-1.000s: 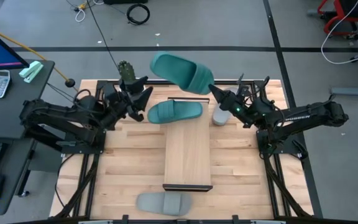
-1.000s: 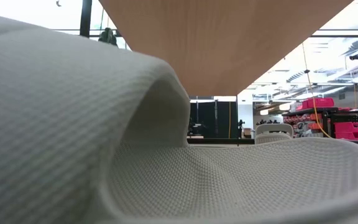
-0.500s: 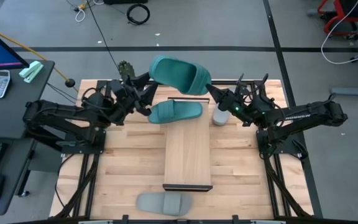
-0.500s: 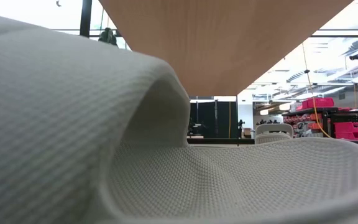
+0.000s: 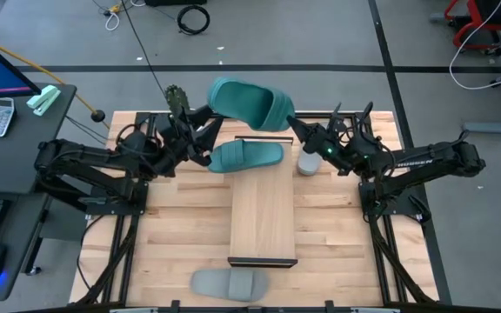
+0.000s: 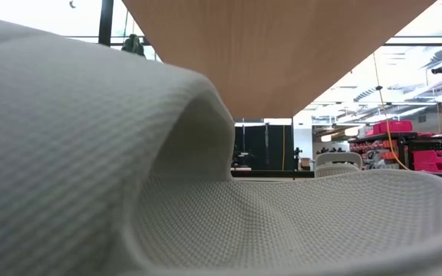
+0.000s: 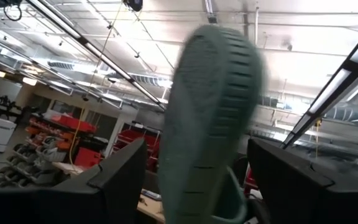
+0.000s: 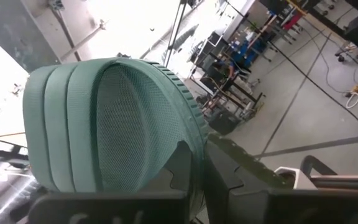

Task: Pick and place slides into the shelf
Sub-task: Put the green slide on the shelf

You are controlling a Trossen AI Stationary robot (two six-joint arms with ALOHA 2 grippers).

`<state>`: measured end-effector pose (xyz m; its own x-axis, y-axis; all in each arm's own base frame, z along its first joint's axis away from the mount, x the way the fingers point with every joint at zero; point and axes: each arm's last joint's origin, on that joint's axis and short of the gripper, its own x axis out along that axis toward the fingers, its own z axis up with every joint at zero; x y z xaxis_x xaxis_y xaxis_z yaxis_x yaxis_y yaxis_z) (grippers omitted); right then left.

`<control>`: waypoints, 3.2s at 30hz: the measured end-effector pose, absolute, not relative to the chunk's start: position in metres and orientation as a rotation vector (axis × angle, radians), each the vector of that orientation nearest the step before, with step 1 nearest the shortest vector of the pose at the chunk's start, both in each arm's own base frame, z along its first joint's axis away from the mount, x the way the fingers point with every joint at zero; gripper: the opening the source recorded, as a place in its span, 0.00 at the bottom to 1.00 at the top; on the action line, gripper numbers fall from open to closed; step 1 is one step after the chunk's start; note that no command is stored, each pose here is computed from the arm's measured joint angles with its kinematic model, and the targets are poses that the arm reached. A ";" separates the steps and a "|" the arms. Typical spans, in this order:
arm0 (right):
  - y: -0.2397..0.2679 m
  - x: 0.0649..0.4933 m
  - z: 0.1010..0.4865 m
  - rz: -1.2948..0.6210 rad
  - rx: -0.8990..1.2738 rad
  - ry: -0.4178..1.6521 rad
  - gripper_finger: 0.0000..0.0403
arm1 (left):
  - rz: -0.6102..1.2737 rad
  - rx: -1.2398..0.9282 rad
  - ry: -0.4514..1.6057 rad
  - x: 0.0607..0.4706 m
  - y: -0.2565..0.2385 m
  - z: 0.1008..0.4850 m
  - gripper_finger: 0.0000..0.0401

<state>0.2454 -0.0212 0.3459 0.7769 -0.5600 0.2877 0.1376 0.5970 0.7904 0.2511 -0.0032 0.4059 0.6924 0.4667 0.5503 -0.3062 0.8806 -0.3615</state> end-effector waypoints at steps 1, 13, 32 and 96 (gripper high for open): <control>-0.022 0.245 0.346 -0.434 0.840 -0.557 0.05 | 0.435 -0.251 -0.680 0.251 -0.004 0.406 0.70; -0.024 0.245 0.345 -0.423 0.851 -0.555 0.05 | 0.446 -0.246 -0.682 0.251 0.000 0.406 0.70; -0.019 0.266 0.325 -0.378 0.905 -0.452 0.05 | 0.459 -0.261 -0.714 0.250 0.009 0.408 0.60; -0.014 0.257 0.436 0.004 0.402 0.306 0.44 | -0.382 -0.136 0.430 0.278 0.042 0.477 0.17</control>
<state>0.2574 -0.0141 0.4355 0.9540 0.0637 -0.2928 0.0567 0.9211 0.3853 0.2775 0.0417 0.4770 0.8391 -0.3887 -0.3805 0.3318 0.9201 -0.2084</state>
